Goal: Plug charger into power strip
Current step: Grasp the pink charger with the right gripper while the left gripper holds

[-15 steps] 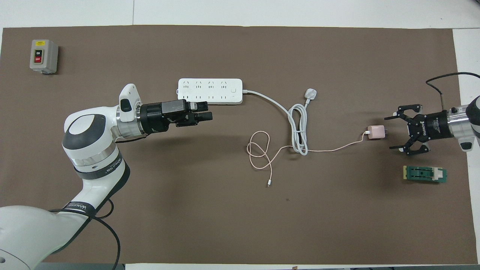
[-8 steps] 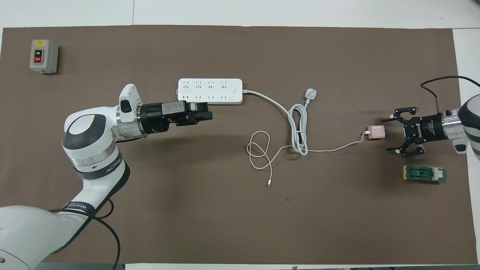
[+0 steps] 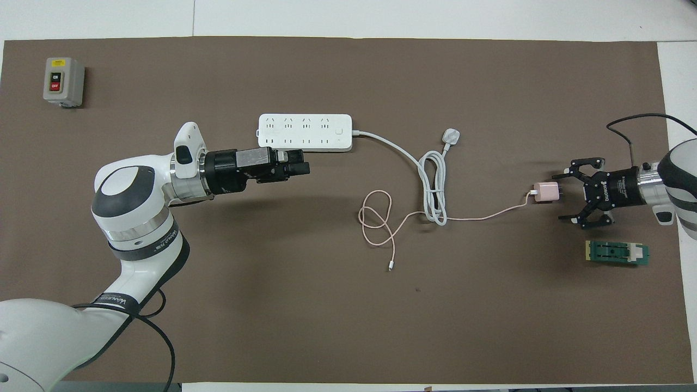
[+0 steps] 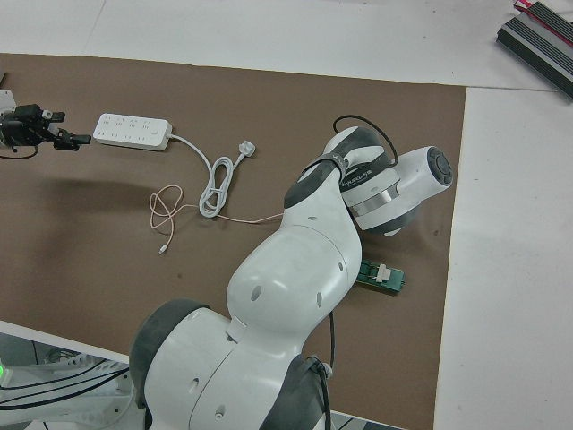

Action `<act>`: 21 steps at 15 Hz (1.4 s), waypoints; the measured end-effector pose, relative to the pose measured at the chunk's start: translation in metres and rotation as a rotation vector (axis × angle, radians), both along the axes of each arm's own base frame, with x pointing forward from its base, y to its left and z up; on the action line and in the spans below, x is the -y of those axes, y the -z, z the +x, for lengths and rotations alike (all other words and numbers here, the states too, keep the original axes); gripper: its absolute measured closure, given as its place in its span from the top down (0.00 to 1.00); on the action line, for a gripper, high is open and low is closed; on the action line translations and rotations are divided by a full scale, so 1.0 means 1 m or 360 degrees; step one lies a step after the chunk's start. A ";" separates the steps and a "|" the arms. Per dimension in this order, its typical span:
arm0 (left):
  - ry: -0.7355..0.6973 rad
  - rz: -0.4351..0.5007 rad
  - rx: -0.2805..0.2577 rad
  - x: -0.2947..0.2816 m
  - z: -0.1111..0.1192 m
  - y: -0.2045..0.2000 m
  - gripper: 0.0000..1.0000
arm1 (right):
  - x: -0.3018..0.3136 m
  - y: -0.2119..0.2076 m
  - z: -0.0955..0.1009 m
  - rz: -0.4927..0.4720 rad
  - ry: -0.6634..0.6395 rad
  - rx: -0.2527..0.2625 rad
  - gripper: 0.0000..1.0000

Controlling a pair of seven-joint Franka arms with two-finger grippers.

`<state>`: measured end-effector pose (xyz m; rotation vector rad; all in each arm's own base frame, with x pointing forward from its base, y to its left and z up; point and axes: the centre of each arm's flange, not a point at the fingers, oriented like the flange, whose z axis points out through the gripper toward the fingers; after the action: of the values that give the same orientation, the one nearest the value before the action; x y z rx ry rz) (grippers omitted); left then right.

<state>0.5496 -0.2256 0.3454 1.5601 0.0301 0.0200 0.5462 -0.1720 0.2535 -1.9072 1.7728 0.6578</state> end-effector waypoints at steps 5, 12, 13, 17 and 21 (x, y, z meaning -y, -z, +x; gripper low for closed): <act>-0.0001 0.0000 0.0000 0.000 0.000 0.000 1.00 | -0.005 0.001 0.001 -0.0002 -0.0013 0.0000 0.87; -0.0003 0.0001 0.0001 -0.001 0.000 0.000 1.00 | -0.016 -0.005 0.009 -0.0011 -0.0045 0.0024 0.47; -0.0003 0.0001 0.0001 -0.001 0.000 0.000 1.00 | -0.020 -0.011 0.014 -0.0002 -0.0048 0.0029 0.47; -0.0003 0.0000 0.0004 -0.001 0.001 -0.001 1.00 | -0.055 -0.068 0.054 0.0036 -0.0008 -0.0015 0.47; -0.0003 -0.0001 0.0011 -0.001 0.002 -0.002 1.00 | -0.120 -0.121 0.072 0.0017 -0.0006 -0.0038 0.47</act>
<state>0.5514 -0.2249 0.3479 1.5592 0.0260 0.0271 0.6187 -0.0520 0.3744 -1.9035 1.7773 0.6931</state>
